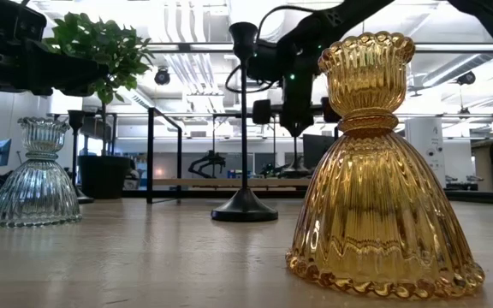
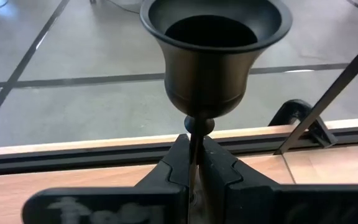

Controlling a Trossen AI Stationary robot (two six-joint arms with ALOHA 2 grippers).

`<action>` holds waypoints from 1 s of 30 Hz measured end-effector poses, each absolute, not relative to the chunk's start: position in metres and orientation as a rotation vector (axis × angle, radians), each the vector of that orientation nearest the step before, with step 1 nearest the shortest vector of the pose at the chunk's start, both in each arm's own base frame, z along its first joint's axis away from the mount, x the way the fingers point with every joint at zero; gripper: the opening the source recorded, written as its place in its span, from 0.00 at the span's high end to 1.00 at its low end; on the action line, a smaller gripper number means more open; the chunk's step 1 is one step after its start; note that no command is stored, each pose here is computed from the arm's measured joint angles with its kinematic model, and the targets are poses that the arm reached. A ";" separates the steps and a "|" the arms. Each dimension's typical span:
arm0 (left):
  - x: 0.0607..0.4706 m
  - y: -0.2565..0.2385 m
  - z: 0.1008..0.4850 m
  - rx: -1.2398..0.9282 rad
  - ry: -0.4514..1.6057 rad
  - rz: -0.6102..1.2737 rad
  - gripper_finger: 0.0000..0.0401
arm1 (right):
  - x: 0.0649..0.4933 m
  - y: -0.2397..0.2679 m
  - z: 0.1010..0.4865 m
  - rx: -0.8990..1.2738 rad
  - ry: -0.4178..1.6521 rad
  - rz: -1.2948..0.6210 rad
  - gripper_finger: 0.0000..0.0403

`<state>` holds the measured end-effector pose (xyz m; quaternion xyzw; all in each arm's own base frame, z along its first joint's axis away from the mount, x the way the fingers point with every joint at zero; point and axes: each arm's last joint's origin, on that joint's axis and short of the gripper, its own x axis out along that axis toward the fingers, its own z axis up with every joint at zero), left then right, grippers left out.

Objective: Pick & Place candle stick holders
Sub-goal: Put the right black candle holder on the shelf

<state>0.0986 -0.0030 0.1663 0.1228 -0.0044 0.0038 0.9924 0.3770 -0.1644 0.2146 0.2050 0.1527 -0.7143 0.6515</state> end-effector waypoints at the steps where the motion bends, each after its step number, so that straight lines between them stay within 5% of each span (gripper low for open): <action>1: 0.099 -0.003 0.166 0.246 -0.009 0.008 0.64 | 0.378 -0.165 0.212 0.472 0.344 -1.627 0.97; 30: 0.099 -0.003 0.166 0.246 -0.009 0.007 0.64 | 0.379 -0.169 0.205 0.467 0.397 -1.610 0.97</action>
